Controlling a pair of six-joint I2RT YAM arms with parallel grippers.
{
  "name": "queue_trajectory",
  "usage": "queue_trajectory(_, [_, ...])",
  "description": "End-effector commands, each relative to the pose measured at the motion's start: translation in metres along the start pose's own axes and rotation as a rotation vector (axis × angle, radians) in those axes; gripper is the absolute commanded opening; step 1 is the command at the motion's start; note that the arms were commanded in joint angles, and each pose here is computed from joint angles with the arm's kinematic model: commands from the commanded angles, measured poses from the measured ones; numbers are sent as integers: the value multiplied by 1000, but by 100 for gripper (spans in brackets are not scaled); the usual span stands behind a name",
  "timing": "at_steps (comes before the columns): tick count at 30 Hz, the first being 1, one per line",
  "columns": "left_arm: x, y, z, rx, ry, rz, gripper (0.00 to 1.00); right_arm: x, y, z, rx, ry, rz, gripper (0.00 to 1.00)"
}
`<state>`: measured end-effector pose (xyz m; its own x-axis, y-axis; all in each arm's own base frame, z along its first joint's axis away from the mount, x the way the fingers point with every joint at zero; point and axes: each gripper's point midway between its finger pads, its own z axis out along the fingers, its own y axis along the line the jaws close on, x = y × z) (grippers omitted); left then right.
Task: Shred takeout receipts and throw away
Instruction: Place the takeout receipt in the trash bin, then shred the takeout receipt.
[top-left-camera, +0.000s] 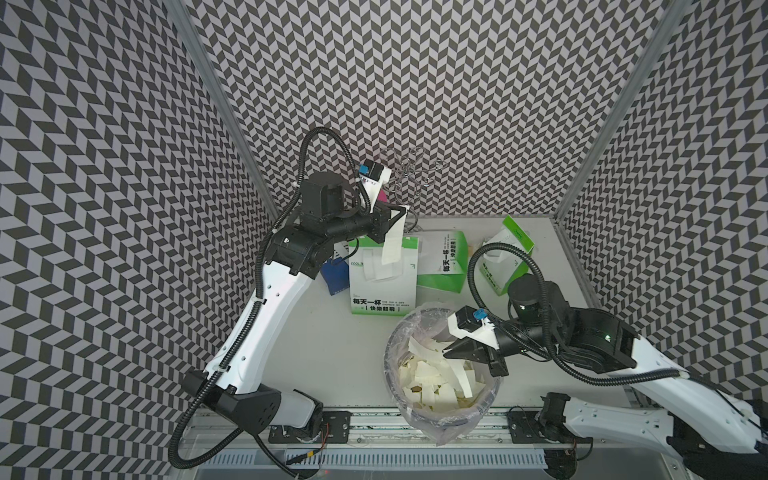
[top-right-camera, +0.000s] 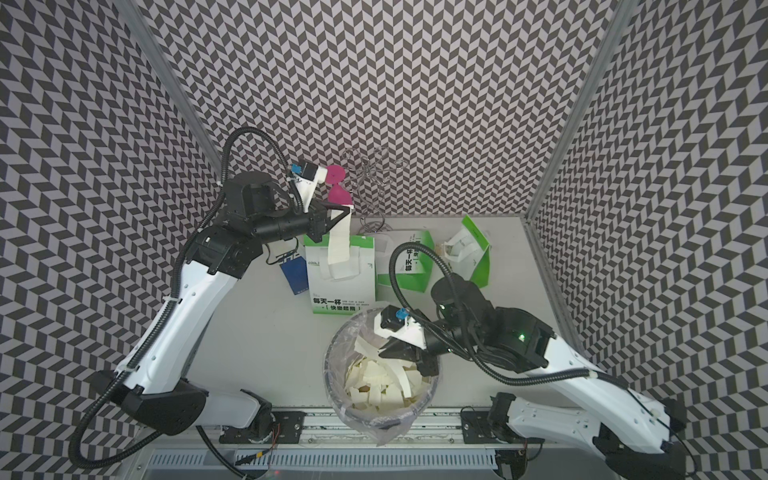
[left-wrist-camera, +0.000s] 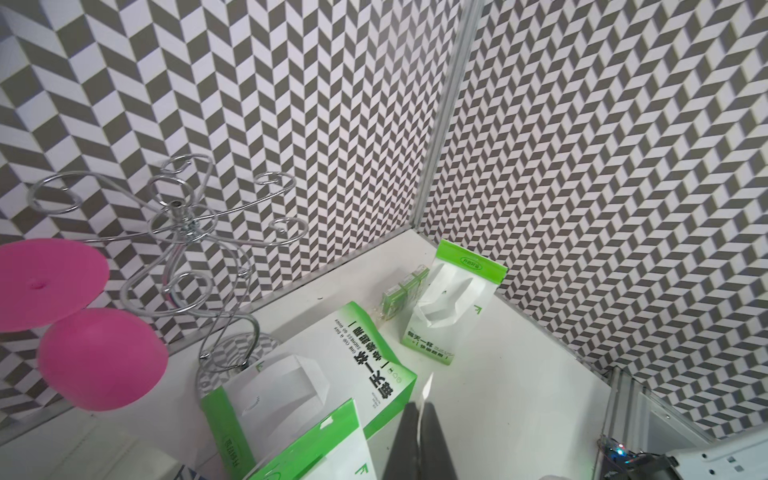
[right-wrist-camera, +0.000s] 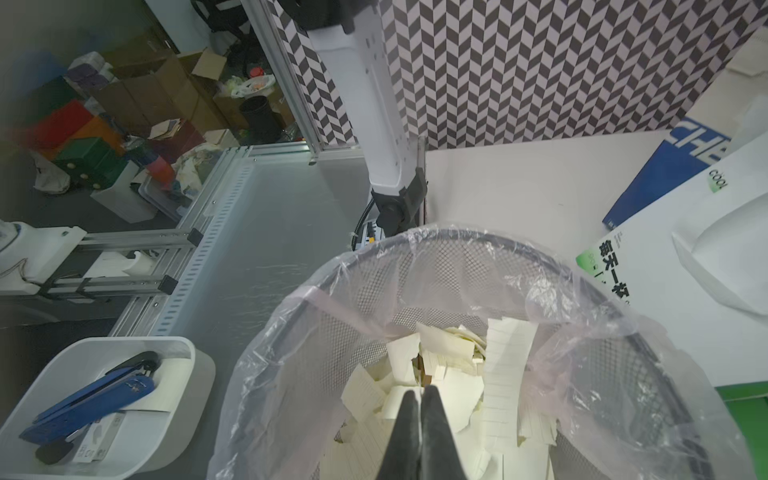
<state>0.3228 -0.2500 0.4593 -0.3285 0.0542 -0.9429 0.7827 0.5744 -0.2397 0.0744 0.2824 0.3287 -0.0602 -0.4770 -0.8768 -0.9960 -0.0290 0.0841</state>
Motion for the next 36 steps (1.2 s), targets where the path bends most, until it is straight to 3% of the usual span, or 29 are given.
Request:
queue_trajectory(1, [-11,-38,-7,155,-40,-1,0,-9,-14,-2,72,-41,-23,44])
queue_trajectory(4, [-9,-61,-10,232,-47,-2,0,-29,-39,-17,208,-108,-46,64])
queue_trajectory(8, [-7,-85,-14,318,-72,7,0,-63,-58,-45,215,-290,-48,74])
queue_trajectory(13, [-10,-117,-28,449,-123,5,0,-80,-87,-64,246,-460,24,79])
queue_trajectory(17, [-10,-136,-39,531,-172,-12,0,-94,-79,-69,89,-598,43,80])
queue_trajectory(22, [-6,-152,-43,591,-212,-44,0,-97,-74,-61,-47,-642,70,81])
queue_trajectory(28, [3,-159,-30,591,-199,-49,0,-100,-66,-54,-149,-655,72,75])
queue_trajectory(36, [15,-159,-18,589,-171,-74,0,-107,-79,-48,-123,-658,69,32])
